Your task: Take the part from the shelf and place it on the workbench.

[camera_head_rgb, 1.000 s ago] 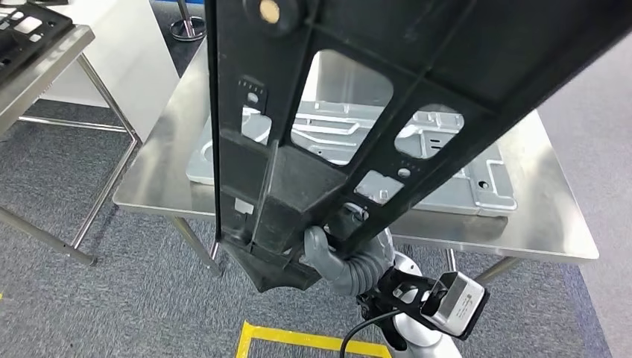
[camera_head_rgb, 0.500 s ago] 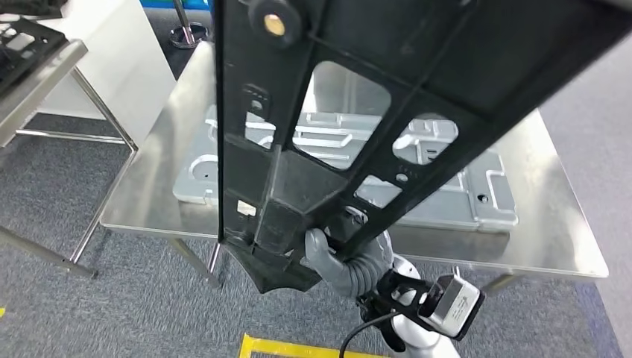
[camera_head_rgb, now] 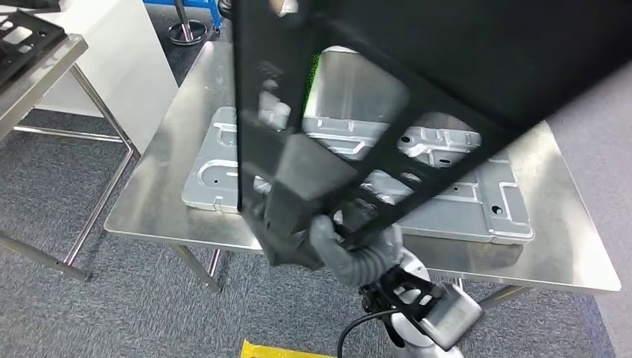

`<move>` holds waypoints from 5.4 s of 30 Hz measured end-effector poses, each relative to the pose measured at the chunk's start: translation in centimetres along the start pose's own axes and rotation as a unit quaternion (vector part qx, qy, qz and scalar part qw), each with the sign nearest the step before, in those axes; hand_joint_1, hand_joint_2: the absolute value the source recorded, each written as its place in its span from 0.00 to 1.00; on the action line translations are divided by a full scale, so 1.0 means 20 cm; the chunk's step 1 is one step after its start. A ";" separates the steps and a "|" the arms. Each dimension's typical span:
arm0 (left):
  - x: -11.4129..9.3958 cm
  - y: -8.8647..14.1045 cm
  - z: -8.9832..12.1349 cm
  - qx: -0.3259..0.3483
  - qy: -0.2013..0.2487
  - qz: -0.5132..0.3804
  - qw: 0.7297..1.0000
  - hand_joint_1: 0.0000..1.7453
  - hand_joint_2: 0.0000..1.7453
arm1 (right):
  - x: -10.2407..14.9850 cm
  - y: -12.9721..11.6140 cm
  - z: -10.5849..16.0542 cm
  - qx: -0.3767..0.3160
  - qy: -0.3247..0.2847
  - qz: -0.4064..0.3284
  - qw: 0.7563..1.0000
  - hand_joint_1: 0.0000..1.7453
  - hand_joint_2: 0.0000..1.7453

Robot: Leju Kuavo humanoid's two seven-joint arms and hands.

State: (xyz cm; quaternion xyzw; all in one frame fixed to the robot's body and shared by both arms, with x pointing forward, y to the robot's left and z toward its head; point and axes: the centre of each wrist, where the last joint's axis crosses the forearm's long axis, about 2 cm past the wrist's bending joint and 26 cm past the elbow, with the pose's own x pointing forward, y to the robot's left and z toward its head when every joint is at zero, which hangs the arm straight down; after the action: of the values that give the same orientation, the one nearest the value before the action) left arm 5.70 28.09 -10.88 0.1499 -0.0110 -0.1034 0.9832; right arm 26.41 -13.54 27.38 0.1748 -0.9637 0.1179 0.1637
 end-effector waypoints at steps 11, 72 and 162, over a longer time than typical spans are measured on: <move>0.01 -0.02 0.01 -0.004 -0.006 0.010 1.000 0.00 1.00 | 0.12 -0.09 -0.16 -0.020 -0.069 0.169 0.983 1.00 1.00; -0.02 -0.07 0.02 -0.016 -0.038 0.036 0.999 0.00 1.00 | -0.84 -0.64 0.25 0.248 0.386 0.458 0.761 0.00 0.00; 0.05 -0.14 0.06 -0.023 -0.056 0.048 0.997 0.00 0.00 | -0.12 -0.09 0.45 -0.119 0.109 0.247 0.956 0.00 0.00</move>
State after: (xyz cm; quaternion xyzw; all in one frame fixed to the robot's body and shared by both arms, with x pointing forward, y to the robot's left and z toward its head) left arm 6.12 24.83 -10.63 0.1208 -0.0709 -0.0642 0.9881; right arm 26.77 -17.04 18.52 -0.1034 -0.9603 0.0574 0.2527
